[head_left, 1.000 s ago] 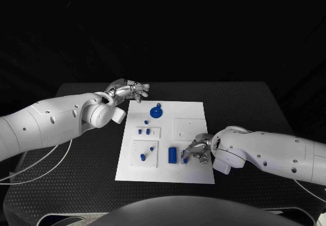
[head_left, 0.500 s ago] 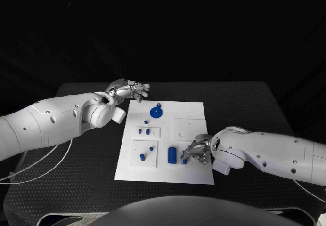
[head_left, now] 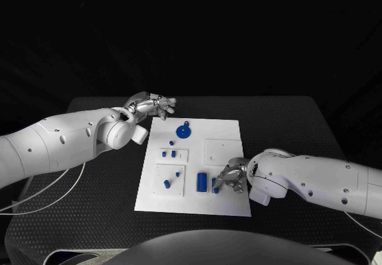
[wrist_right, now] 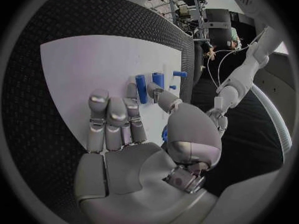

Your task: Assemble the parts on the task board

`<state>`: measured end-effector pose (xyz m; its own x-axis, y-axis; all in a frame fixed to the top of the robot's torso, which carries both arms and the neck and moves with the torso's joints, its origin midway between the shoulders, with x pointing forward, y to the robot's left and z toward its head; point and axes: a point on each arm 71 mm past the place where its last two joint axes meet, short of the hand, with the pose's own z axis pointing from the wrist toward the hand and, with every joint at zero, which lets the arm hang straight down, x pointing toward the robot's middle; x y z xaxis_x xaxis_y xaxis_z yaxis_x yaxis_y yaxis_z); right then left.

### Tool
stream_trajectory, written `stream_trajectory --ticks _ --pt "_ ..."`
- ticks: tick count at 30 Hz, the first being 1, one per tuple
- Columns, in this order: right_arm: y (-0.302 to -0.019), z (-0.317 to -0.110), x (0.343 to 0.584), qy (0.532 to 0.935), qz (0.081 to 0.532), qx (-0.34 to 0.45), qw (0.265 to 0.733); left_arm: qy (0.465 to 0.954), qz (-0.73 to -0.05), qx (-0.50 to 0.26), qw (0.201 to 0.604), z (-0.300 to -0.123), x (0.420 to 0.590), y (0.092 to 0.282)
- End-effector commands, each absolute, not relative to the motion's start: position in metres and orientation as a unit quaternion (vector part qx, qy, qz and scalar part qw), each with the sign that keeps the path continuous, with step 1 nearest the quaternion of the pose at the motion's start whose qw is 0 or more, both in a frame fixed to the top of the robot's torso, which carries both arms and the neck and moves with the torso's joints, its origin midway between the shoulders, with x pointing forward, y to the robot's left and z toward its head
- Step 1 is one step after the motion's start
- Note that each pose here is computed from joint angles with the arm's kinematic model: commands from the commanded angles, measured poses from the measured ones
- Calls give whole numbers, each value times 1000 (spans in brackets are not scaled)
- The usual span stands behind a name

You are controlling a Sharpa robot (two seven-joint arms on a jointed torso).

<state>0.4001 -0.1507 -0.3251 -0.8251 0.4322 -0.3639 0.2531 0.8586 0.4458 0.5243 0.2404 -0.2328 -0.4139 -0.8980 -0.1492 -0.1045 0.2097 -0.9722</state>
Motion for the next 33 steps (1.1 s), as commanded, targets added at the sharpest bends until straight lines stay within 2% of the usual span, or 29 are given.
stream_trajectory --ticks 1,16,25,33 --pt "-144 -324 398 935 210 166 231 672 -512 -368 388 -231 524 238" --pt "-147 -324 400 934 209 162 240 673 -512 -367 388 -231 524 238" --pt "-147 -323 398 941 213 109 240 673 -511 -367 388 -231 524 238" --pt "-149 -324 398 941 202 77 259 673 -511 -367 387 -231 524 238"
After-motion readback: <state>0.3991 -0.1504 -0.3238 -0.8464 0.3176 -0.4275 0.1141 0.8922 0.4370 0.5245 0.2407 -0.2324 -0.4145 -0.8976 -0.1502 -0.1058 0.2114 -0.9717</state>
